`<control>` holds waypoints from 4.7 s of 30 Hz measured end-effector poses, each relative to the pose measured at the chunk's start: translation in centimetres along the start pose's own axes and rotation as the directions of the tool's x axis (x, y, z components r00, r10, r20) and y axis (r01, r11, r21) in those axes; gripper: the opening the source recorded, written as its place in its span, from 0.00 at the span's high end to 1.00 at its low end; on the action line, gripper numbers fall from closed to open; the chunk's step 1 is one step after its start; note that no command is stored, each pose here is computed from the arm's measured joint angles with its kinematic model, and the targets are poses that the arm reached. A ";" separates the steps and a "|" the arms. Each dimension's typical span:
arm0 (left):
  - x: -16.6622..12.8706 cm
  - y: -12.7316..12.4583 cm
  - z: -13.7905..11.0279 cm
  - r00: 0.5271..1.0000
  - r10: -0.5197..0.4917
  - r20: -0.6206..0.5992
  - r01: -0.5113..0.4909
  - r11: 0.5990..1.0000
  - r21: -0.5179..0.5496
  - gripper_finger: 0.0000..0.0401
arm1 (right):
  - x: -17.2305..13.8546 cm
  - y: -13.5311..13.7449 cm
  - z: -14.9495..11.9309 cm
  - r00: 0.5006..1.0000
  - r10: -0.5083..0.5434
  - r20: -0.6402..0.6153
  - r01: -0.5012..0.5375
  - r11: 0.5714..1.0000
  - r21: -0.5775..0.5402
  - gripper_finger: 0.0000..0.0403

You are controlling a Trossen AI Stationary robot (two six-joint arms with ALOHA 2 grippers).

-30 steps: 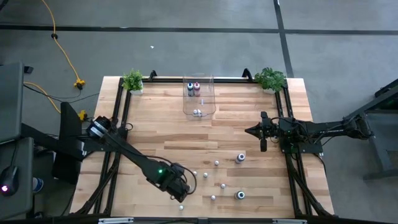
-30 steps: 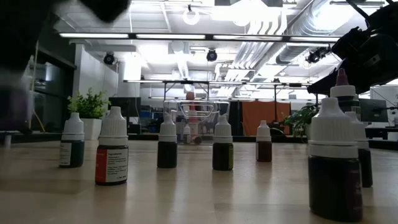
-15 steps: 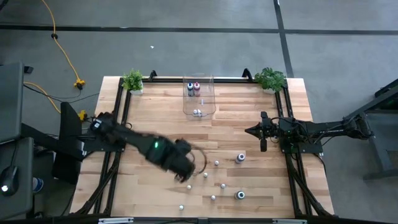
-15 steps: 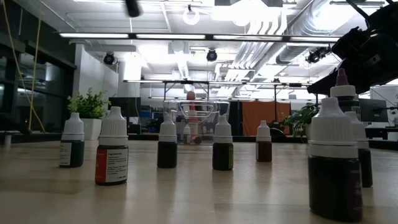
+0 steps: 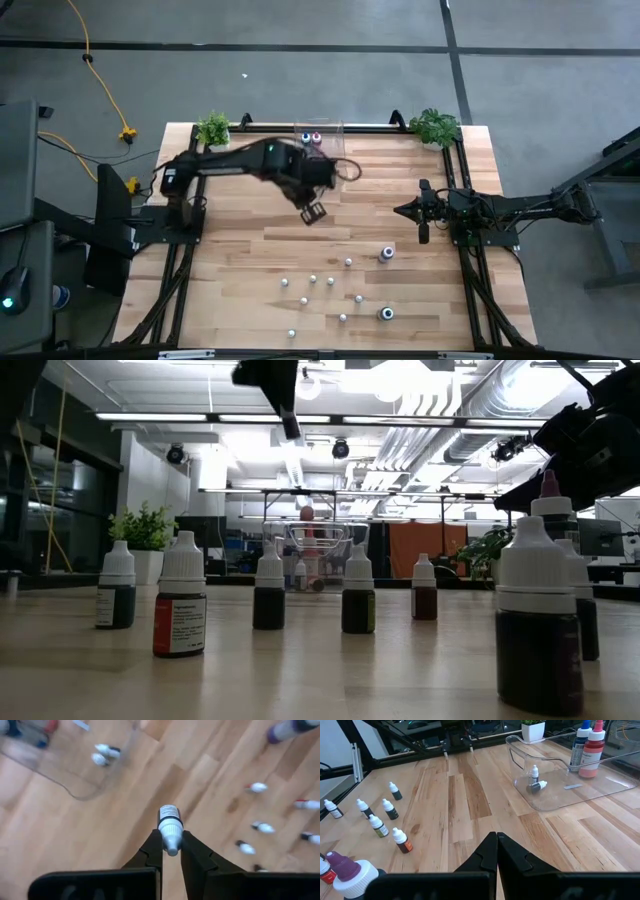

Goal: Pick & Place food coloring
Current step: Put the small purple food coloring into the transparent bin, then put the small black food coloring into the transparent bin

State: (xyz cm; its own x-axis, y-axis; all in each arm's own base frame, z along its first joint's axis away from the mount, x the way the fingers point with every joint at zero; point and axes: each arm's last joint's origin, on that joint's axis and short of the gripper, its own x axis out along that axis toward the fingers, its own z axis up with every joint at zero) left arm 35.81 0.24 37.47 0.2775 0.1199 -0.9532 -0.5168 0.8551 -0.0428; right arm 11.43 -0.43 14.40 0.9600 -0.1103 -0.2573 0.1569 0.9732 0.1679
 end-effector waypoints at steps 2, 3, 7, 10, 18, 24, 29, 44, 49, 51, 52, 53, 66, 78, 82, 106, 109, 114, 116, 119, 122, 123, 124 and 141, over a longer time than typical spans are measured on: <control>0.7 1.2 1.0 1.000 0.019 -0.008 -0.019 0.999 0.041 0.94 | 0.0 0.0 0.0 1.000 0.000 0.000 0.000 1.000 0.000 1.00; 1.2 1.8 1.4 0.999 0.030 -0.017 -0.029 0.997 0.070 0.94 | 0.0 0.0 0.0 1.000 0.000 0.000 0.000 1.000 0.000 1.00; 3.6 3.7 3.1 0.995 0.074 -0.069 -0.060 0.981 0.182 0.94 | 0.0 0.0 0.0 1.000 0.000 0.001 0.000 1.000 0.000 1.00; 5.5 4.8 4.2 0.991 0.100 -0.094 -0.071 0.959 0.273 0.94 | 0.0 0.0 0.0 1.000 0.000 0.000 0.000 1.000 0.000 1.00; 8.8 7.6 6.7 0.962 0.270 -0.031 -0.236 0.886 0.400 0.94 | 0.0 0.0 0.0 1.000 0.001 0.000 -0.001 1.000 0.000 1.00; 10.9 9.3 8.0 0.959 0.281 -0.036 -0.244 0.883 0.401 0.93 | 0.0 0.0 0.0 1.000 0.000 0.000 0.000 1.000 0.000 1.00; 12.9 10.5 9.2 0.958 0.288 -0.007 -0.272 0.910 0.312 0.94 | 0.0 0.0 0.0 1.000 0.001 0.000 -0.001 1.000 0.000 1.00; 16.1 12.2 10.6 0.982 0.187 0.003 -0.187 0.978 0.092 0.93 | 0.0 0.0 0.0 1.000 0.000 0.000 0.000 1.000 0.000 1.00; 16.7 12.2 10.5 0.996 0.085 -0.037 -0.082 0.994 0.076 0.93 | 0.0 0.0 0.0 1.000 0.000 0.000 0.000 1.000 0.000 1.00; 17.1 12.1 10.3 0.995 0.072 -0.071 -0.066 0.995 0.077 0.93 | 0.0 0.0 0.0 1.000 0.000 0.000 0.000 1.000 0.000 1.00; 17.3 12.1 10.3 0.995 0.069 -0.071 -0.063 0.995 0.078 0.93 | 0.0 0.0 0.0 1.000 0.000 0.000 0.000 1.000 0.000 1.00; 17.5 11.8 10.3 0.995 0.067 -0.068 -0.061 0.995 0.084 0.93 | 0.0 0.0 0.0 1.000 0.000 0.000 0.000 1.000 0.000 1.00; 19.9 10.9 9.9 0.987 -0.031 -0.155 0.044 0.996 0.082 0.93 | 0.0 0.0 0.0 1.000 0.001 0.000 -0.001 1.000 0.000 1.00; 20.1 9.8 9.6 0.983 -0.071 -0.171 0.088 0.991 0.096 0.93 | 0.0 0.0 0.0 1.000 0.000 0.000 0.000 1.000 0.000 1.00; 20.0 9.8 9.4 0.978 -0.079 -0.193 0.098 0.991 0.093 0.93 | 0.0 0.0 0.0 1.000 0.000 0.000 0.000 1.000 0.000 1.00; 20.4 9.5 9.3 0.976 -0.076 -0.205 0.097 0.991 0.096 0.80 | 0.0 0.0 0.0 1.000 0.000 0.000 0.000 1.000 0.000 1.00; 20.4 9.5 9.3 0.976 -0.076 -0.204 0.097 0.991 0.097 0.79 | 0.0 0.0 0.0 1.000 0.001 0.000 -0.001 1.000 0.000 1.00; 20.4 9.5 9.5 0.979 -0.079 -0.187 0.099 0.990 0.098 0.79 | 0.0 0.0 0.0 1.000 0.000 0.000 0.000 1.000 0.000 1.00; 20.4 9.5 9.5 0.979 -0.079 -0.188 0.099 0.990 0.098 0.79 | 0.0 0.0 0.0 1.000 0.000 0.000 0.000 1.000 0.000 1.00; 20.4 9.5 9.5 0.979 -0.082 -0.189 0.102 0.990 0.097 0.79 | 0.0 0.0 0.0 1.000 0.000 0.000 0.000 1.000 0.000 1.00; 20.4 9.5 9.5 0.978 -0.083 -0.189 0.103 0.990 0.097 0.77 | 0.0 0.0 0.0 1.000 0.000 0.000 0.000 1.000 0.000 1.00; 20.4 9.5 9.5 0.979 -0.082 -0.188 0.101 0.990 0.098 0.76 | 0.0 0.0 0.0 1.000 0.000 0.000 0.000 1.000 0.000 1.00; 20.4 9.5 9.5 0.979 -0.081 -0.188 0.101 0.990 0.098 0.74 | 0.0 0.0 0.0 1.000 0.000 0.000 0.000 1.000 0.000 1.00; 18.7 10.0 10.6 0.994 -0.012 -0.111 0.020 0.997 0.071 0.59 | 0.0 0.0 0.0 1.000 0.001 0.000 -0.001 1.000 0.000 1.00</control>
State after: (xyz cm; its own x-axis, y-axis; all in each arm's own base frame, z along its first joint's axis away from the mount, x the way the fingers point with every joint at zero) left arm 44.47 16.36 22.37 0.1917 0.0532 -0.9800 -0.4524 0.8909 -0.0402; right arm 11.43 -0.42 14.41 0.9601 -0.1098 -0.2571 0.1562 0.9733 0.1680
